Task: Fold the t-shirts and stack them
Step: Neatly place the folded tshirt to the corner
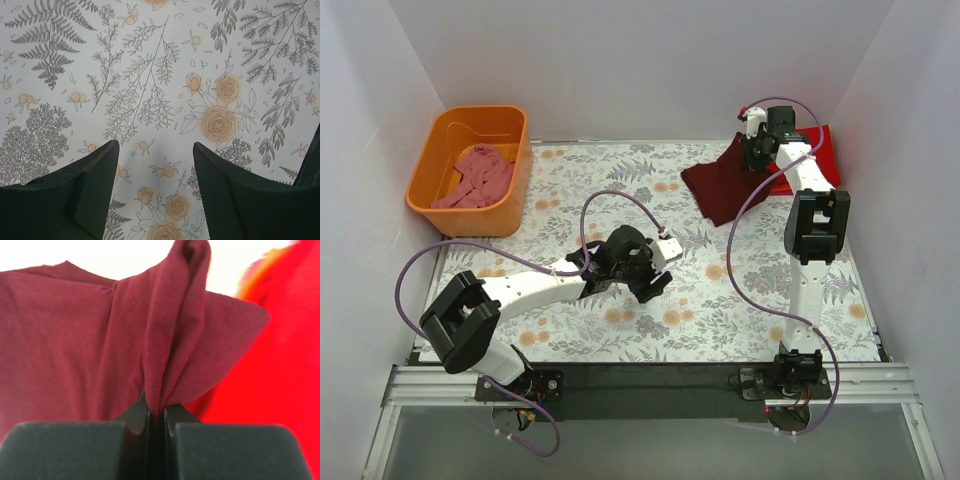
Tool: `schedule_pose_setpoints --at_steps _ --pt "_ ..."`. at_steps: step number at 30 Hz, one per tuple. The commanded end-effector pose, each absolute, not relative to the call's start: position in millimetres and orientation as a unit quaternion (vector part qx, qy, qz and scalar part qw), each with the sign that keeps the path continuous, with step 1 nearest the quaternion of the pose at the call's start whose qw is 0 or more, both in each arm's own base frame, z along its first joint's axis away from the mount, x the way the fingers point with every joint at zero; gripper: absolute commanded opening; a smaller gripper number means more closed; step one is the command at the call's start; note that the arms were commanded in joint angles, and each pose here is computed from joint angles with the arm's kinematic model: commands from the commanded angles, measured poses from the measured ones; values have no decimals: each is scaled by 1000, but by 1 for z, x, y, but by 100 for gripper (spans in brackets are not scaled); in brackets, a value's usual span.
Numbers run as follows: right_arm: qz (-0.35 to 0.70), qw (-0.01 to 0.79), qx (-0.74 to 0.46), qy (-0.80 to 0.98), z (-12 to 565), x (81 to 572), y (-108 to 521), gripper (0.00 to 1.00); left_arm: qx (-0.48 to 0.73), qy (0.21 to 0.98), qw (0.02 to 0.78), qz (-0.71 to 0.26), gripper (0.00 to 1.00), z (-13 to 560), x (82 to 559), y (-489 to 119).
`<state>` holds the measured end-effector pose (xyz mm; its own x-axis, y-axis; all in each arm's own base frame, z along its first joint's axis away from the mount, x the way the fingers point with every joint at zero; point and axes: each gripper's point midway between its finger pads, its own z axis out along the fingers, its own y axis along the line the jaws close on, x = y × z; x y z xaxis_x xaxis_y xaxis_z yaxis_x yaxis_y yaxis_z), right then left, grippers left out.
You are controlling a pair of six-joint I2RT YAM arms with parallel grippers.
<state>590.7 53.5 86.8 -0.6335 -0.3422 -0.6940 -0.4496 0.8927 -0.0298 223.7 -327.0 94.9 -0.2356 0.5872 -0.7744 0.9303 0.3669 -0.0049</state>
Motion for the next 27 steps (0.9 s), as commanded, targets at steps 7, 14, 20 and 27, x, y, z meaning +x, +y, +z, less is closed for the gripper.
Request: schedule_pose_setpoints --at_steps 7,14,20,27 --pt "-4 461 -246 852 192 609 32 1 502 757 348 -232 82 101 220 -313" --pt "-14 503 -240 830 238 610 31 1 499 761 347 -225 85 101 221 -311" --pt "-21 525 -233 818 263 610 30 1 501 763 341 -223 85 100 220 -310" --pt "-26 548 -226 805 288 608 30 1 501 764 340 -223 85 100 218 -308"
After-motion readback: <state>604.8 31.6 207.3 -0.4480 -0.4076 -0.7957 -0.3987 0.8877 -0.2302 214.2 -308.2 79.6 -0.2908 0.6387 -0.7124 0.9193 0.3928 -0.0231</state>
